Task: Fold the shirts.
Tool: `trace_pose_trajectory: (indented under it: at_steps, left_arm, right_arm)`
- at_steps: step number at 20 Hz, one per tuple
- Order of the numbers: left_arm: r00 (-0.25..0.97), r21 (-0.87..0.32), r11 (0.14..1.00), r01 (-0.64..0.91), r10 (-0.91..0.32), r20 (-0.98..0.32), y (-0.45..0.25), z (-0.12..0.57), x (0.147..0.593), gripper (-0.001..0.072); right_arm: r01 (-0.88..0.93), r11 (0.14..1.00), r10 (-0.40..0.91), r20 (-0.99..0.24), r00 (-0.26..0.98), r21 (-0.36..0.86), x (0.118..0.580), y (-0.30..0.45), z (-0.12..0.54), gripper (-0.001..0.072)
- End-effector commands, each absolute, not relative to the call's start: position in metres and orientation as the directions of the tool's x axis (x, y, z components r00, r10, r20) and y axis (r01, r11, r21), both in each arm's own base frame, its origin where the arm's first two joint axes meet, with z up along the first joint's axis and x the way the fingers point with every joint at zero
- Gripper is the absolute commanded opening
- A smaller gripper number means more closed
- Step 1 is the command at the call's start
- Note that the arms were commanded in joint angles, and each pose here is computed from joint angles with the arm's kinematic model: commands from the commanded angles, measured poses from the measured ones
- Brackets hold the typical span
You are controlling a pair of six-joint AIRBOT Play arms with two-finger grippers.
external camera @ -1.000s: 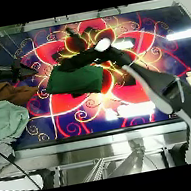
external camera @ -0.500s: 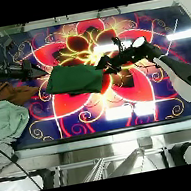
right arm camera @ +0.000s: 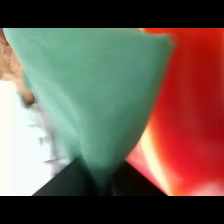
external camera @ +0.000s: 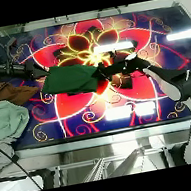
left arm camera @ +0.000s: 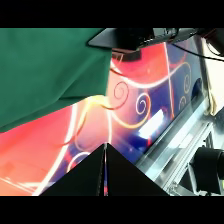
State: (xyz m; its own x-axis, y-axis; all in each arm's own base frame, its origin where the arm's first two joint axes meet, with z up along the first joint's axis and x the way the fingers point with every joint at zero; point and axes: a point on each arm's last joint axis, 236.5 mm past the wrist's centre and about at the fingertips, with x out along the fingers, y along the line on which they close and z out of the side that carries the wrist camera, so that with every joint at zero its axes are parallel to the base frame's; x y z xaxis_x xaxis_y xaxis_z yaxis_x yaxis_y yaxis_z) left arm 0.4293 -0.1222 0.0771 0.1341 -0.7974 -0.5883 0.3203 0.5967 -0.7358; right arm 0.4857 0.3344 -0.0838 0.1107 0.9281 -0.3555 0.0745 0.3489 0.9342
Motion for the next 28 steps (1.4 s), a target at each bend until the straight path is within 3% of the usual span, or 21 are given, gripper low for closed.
trace_pose_trajectory:
  at_steps: [1, 4, 7, 10, 12, 14, 20, 28]
  left_arm:
    - [0.128, -0.737, 0.595, 0.320, -0.798, -0.588, -0.122, 0.077, 0.428, 0.0019]
    - [0.127, -0.738, 0.594, 0.320, -0.799, -0.588, -0.122, 0.077, 0.428, 0.0019]
    - [0.113, -0.742, 0.589, 0.320, -0.801, -0.587, -0.123, 0.077, 0.424, 0.0019]
    - [0.091, -0.749, 0.580, 0.318, -0.806, -0.585, -0.124, 0.078, 0.419, 0.0019]
    - [0.087, -0.751, 0.579, 0.319, -0.806, -0.585, -0.124, 0.078, 0.418, 0.0019]
    - [0.087, -0.750, 0.579, 0.319, -0.806, -0.585, -0.124, 0.078, 0.418, 0.0019]
    - [0.085, -0.751, 0.579, 0.318, -0.806, -0.585, -0.124, 0.077, 0.418, 0.0018]
    - [0.076, -0.754, 0.575, 0.318, -0.808, -0.585, -0.124, 0.077, 0.416, 0.0018]
  right_arm:
    - [-0.033, 0.073, 0.993, -0.069, 0.092, 0.997, 0.481, 0.350, -0.006, 0.0026]
    - [-0.166, 0.085, 0.994, -0.070, 0.089, 0.982, 0.481, 0.320, 0.060, 0.0024]
    - [-0.219, 0.267, 0.942, -0.206, 0.264, 0.939, 0.508, 0.224, 0.120, 0.0025]
    - [-0.078, 0.513, 0.721, -0.380, 0.579, 0.855, 0.533, 0.067, 0.167, 0.0024]
    - [0.154, 0.575, 0.491, -0.490, 0.720, 0.804, 0.523, -0.050, 0.177, 0.0025]
    - [0.315, 0.545, 0.339, -0.548, 0.765, 0.777, 0.492, -0.141, 0.176, 0.0025]
    - [0.516, 0.377, 0.184, -0.608, 0.772, 0.769, 0.401, -0.269, 0.162, 0.0025]
    - [0.675, 0.237, 0.249, -0.715, 0.653, 0.699, 0.312, -0.279, 0.154, 0.0025]
